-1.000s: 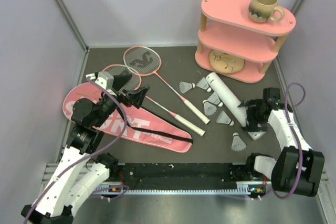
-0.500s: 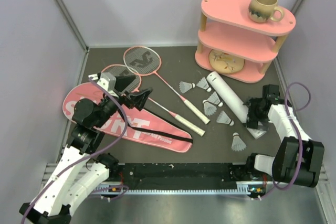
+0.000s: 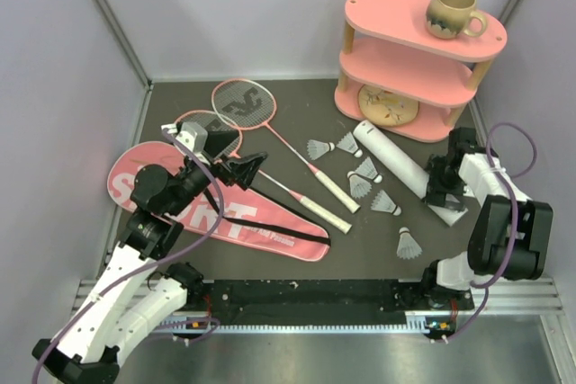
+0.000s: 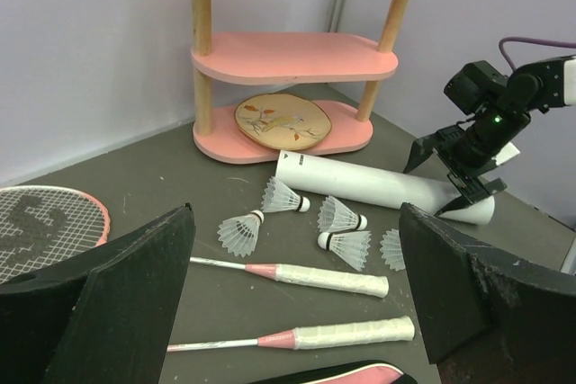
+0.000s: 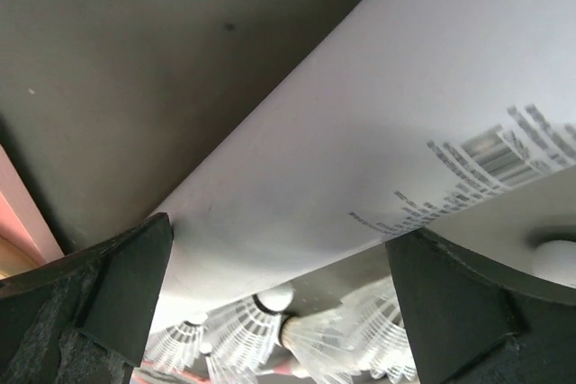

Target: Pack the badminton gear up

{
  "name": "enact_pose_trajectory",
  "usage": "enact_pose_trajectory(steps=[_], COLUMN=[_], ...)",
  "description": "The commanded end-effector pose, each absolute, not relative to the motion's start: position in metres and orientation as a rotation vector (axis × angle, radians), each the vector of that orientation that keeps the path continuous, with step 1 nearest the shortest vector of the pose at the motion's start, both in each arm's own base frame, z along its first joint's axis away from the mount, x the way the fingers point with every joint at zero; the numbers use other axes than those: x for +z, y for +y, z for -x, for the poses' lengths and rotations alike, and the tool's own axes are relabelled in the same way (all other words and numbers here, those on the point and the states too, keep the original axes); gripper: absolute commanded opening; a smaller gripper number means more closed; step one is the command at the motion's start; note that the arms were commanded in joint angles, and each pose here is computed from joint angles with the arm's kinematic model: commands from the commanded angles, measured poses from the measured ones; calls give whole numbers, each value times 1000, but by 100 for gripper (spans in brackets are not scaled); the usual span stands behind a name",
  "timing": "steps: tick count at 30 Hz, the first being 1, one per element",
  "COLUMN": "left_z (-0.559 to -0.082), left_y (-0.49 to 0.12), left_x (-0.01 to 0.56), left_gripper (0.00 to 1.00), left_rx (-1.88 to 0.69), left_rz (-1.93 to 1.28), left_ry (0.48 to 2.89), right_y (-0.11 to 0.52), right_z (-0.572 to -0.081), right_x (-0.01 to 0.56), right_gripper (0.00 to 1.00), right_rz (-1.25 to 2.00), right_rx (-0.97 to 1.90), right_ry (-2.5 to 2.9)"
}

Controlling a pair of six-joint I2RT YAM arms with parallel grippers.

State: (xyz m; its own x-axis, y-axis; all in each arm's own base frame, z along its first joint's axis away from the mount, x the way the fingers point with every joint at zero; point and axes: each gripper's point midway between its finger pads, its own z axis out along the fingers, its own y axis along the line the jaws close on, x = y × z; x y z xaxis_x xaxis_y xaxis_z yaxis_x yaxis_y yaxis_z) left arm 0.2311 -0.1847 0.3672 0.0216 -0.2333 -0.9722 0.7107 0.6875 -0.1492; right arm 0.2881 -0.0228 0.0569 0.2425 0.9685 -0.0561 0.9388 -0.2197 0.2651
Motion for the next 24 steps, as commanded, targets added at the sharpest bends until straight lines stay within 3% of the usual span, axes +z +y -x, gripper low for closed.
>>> enact_pose_trajectory(steps=[1, 17, 24], left_z=[-231, -230, -231], left_y=[-187, -187, -186], left_x=[379, 379, 378], left_gripper=[98, 98, 98], left_rx=[-776, -768, -755], left_rz=[-449, -450, -448], left_ry=[1323, 1323, 1326], right_y=[-48, -67, -71], right_z=[-306, -318, -317], right_x=[57, 39, 48], right_gripper=[99, 99, 82], right_rz=[-2270, -2193, -2121], right_rx=[47, -188, -185], right_ry=[1704, 1743, 1760])
